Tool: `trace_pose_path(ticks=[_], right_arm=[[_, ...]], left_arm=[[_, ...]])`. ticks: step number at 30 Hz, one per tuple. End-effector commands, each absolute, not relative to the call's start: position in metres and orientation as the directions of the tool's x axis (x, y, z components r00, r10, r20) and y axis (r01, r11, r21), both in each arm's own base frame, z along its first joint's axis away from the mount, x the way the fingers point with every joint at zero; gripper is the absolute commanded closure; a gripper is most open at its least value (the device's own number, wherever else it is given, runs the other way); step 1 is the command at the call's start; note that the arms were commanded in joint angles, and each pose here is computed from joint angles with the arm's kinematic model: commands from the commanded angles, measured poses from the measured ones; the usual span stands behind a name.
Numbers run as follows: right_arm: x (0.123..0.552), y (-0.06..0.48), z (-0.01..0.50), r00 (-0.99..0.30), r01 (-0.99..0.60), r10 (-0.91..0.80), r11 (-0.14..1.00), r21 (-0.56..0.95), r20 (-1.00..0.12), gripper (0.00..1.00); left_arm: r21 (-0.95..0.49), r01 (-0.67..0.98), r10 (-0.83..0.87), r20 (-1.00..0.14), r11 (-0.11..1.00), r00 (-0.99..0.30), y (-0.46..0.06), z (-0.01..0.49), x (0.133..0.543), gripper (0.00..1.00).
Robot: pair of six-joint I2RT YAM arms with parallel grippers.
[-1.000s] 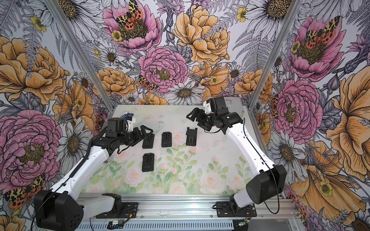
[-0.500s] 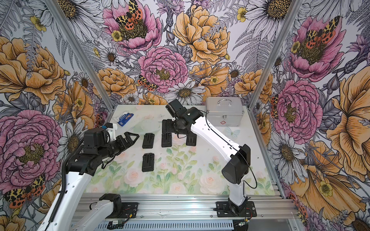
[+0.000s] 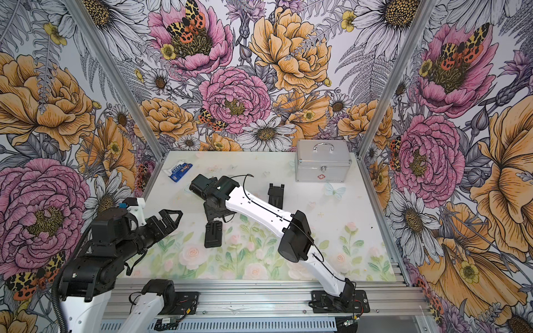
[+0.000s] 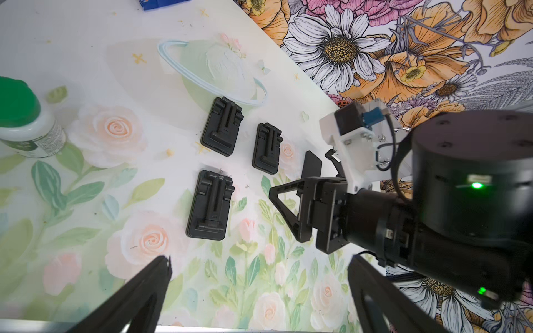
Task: Open the phone stand
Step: Pick up the phone stand at the center of the board.
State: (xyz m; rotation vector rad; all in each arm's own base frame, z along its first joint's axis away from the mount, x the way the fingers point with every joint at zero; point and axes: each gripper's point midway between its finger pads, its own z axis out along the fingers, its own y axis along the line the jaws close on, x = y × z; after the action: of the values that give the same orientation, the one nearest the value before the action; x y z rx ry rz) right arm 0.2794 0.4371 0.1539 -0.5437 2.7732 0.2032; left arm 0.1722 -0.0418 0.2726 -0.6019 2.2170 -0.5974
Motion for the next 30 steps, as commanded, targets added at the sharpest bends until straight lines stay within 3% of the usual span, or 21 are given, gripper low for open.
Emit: trace_pose_path(ticks=[1,12,30], right_arm=[[0.27,0.444,0.144,-0.875,-0.394,-0.361,0.918,0.04,-0.322,0.34],[0.251,0.477,0.092,-0.903,-0.372,-0.342,0.925,0.075,-0.259,0.4],[0.26,0.496,0.058,-0.87,-0.395,-0.373,0.919,0.004,-0.321,0.44]], left_arm=[[-0.545,-0.307,-0.602,-0.522,0.78,-0.604,-0.031,0.264,0.155,0.01],[-0.529,-0.323,-0.593,-0.492,0.785,-0.637,-0.031,0.244,0.132,0.01],[-0.522,-0.306,-0.571,-0.483,0.797,-0.664,-0.034,0.24,0.121,0.01]])
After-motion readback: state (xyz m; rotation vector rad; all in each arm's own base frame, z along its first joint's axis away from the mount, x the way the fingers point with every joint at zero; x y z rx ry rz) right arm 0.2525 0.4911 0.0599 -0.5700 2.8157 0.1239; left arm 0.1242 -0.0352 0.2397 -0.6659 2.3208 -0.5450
